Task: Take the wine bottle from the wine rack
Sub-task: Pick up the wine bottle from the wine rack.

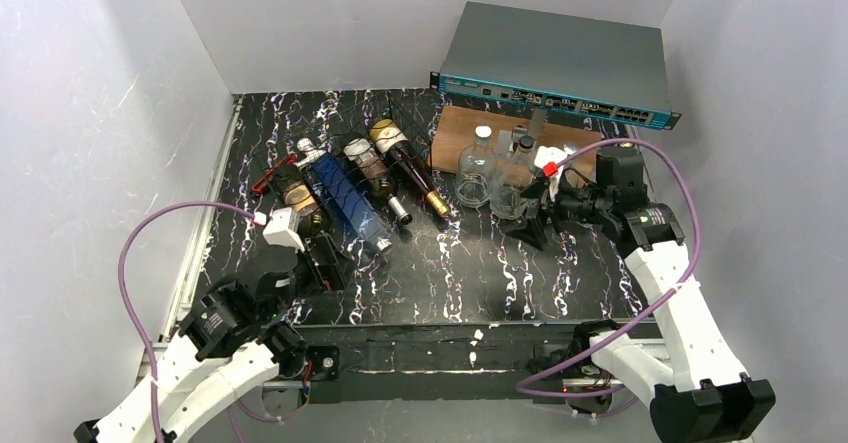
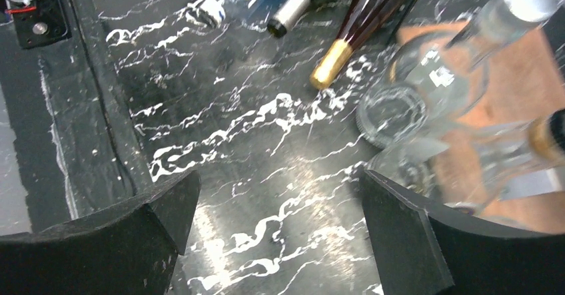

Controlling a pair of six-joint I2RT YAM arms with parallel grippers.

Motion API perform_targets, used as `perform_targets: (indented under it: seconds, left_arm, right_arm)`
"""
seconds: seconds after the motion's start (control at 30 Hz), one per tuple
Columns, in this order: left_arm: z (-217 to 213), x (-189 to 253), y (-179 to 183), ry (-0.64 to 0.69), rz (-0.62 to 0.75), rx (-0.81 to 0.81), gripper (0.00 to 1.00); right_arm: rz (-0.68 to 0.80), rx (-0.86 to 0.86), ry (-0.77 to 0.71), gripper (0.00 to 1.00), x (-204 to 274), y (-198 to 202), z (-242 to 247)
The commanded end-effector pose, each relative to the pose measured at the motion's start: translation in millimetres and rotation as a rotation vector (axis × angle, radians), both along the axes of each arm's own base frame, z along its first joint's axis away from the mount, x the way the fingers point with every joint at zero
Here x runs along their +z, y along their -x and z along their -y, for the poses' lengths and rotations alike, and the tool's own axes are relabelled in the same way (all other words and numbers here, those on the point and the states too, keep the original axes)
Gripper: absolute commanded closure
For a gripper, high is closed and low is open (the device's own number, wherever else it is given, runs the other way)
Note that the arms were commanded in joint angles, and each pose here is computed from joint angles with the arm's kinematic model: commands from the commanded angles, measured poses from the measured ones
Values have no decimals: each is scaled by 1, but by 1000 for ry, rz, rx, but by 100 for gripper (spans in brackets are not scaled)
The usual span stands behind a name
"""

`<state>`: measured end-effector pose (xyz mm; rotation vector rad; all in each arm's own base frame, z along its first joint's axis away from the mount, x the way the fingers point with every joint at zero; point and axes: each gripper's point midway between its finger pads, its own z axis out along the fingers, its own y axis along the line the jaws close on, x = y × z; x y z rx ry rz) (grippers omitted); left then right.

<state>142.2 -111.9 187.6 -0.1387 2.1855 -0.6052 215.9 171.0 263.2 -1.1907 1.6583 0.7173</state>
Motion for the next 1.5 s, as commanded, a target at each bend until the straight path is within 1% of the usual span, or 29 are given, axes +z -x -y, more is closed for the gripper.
perform_targets:
  seconds: [0.0, 0.13, 0.2, 0.27, 0.33, 0.53, 0.73, 0.97, 1.2, 1.3, 1.47]
  left_arm:
    - [-28, -4, -16, -108, 5, 171, 1]
    - [-40, -10, -32, -170, 18, 287, 1]
    - [-42, -16, -40, -187, 21, 331, 5]
    - [-42, -22, -47, -201, 25, 365, 6]
    - [-41, -29, -55, -210, 33, 395, 8]
    - [-46, -45, -70, -254, 58, 486, 17]
    - [-46, -60, -81, -271, 101, 505, 23]
    - [-45, -71, -91, -305, 130, 523, 26]
    - [-52, -80, -101, -398, 146, 582, 29]
    - [-55, -88, -103, -429, 150, 606, 33]
    - [-52, -102, -109, -444, 146, 607, 37]
  right_arm:
    - [1, 30, -56, 2, -10, 5, 2]
    - [-45, 21, -107, 2, -25, -1, 4]
    - [-77, 23, -119, 2, -38, -2, 5]
    - [-96, 33, -147, 1, -42, -2, 4]
    - [-84, 39, -128, 2, -45, -1, 6]
    - [-96, 36, -113, 2, -56, 2, 8]
    - [-99, 37, -111, 2, -58, 3, 8]
    - [-97, 35, -109, 2, -61, 3, 8]
    - [-92, 28, -103, 2, -62, 1, 9]
    - [-84, 22, -99, 2, -62, 1, 10]
    - [-80, 19, -98, 1, -62, 1, 11]
